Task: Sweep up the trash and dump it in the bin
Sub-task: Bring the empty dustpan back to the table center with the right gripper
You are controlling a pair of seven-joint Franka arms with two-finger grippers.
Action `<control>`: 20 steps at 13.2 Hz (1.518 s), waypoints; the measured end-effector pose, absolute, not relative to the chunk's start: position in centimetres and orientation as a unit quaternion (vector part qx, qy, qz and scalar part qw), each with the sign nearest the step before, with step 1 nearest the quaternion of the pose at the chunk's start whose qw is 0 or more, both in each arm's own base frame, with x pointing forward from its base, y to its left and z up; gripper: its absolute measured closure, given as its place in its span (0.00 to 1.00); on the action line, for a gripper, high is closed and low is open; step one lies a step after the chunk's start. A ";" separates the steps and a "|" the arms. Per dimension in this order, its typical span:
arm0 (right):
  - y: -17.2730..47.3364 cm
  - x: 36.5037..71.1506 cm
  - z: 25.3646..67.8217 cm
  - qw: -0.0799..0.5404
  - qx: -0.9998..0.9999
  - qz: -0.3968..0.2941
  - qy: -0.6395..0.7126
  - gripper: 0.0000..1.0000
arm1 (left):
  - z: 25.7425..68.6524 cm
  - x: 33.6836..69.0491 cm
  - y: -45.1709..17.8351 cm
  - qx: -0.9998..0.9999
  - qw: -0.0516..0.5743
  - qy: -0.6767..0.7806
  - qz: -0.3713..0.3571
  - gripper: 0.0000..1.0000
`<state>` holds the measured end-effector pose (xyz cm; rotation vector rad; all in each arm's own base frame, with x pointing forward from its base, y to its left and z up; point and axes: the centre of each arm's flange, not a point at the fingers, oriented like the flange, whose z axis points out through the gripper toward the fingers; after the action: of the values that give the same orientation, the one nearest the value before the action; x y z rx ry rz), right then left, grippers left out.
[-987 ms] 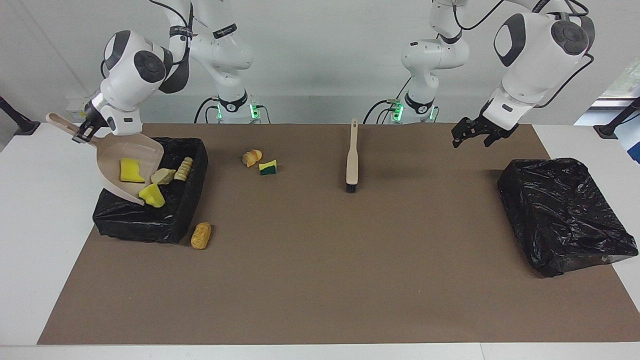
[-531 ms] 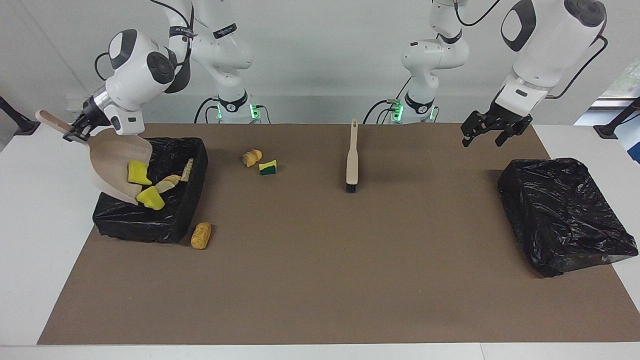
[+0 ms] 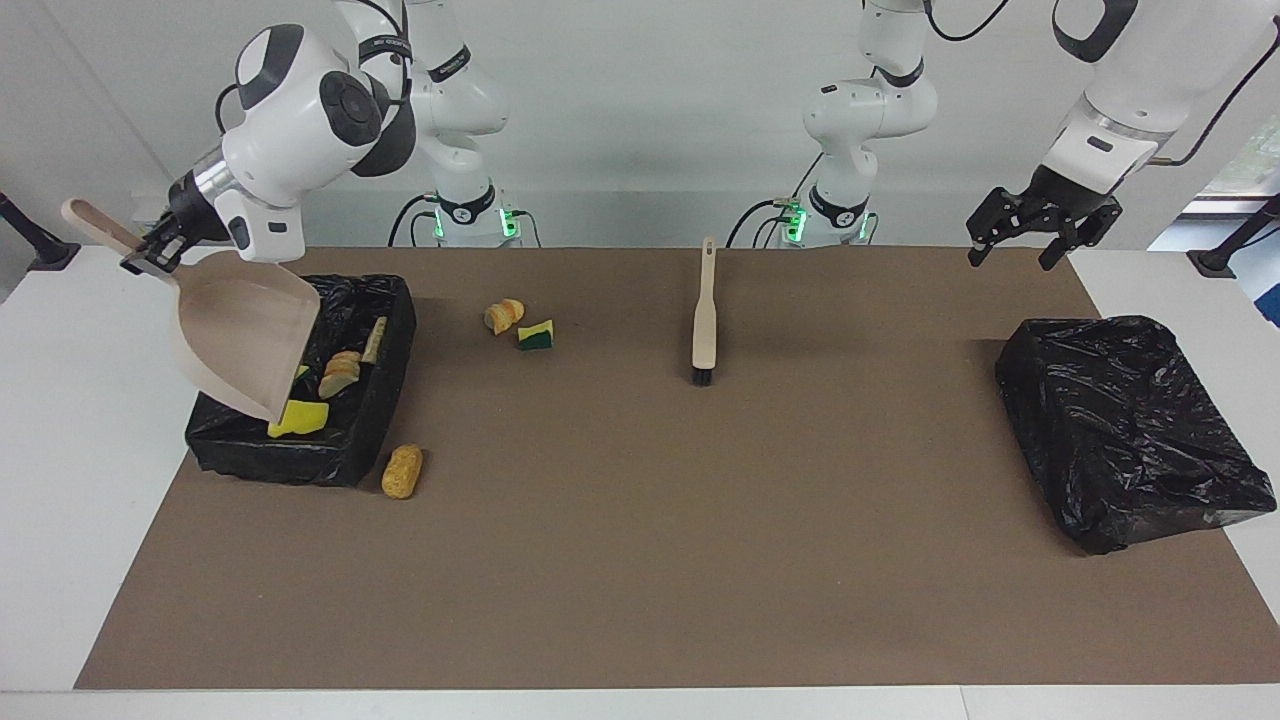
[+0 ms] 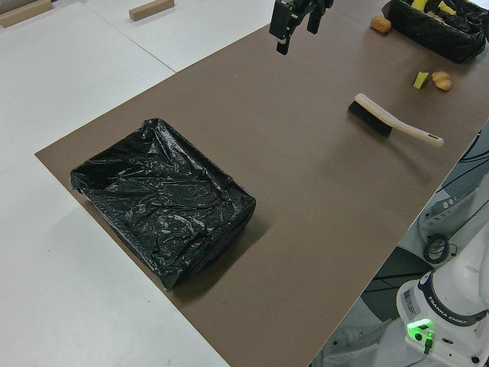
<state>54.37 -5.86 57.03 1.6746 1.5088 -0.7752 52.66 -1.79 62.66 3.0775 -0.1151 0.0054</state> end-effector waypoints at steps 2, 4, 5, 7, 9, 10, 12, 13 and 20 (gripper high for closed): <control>-5.1 54.4 55.6 0.332 0.726 -0.258 0.544 0.69 | 62.6 52.7 -1.8 0.999 0.031 -0.037 0.001 0.00; -3.7 54.3 54.1 0.287 0.797 -0.207 0.490 0.69 | 62.6 52.6 -1.8 0.999 0.031 -0.038 0.000 0.00; -2.0 54.4 53.4 0.274 0.821 -0.185 0.465 0.69 | 62.6 52.6 -1.8 0.999 0.031 -0.038 0.000 0.00; 3.8 54.7 51.6 0.246 0.870 -0.143 0.404 0.69 | 62.6 52.6 -1.8 0.999 0.031 -0.039 -0.001 0.00; 10.8 55.3 50.0 0.210 0.908 -0.105 0.348 0.69 | 62.5 52.6 -1.6 0.999 0.022 -0.042 -0.002 0.00; 13.9 56.0 49.4 0.188 0.927 -0.088 0.313 0.69 | 62.4 52.6 -1.6 0.999 0.010 -0.045 -0.004 0.00; 18.8 58.2 48.7 0.135 0.960 -0.063 0.238 0.69 | 62.1 52.6 -1.6 0.999 -0.006 -0.050 -0.007 0.00; 20.8 59.4 48.3 0.122 0.970 -0.053 0.204 0.69 | 62.1 52.6 -1.5 0.999 -0.008 -0.050 -0.008 0.00; 39.3 61.9 40.0 0.031 0.999 -0.023 0.015 0.69 | 61.7 52.7 -1.8 0.998 -0.009 -0.054 -0.012 0.00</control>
<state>61.95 39.30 40.04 3.0785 0.0452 -0.0722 52.72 -1.76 61.67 3.1546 -0.1720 -0.0384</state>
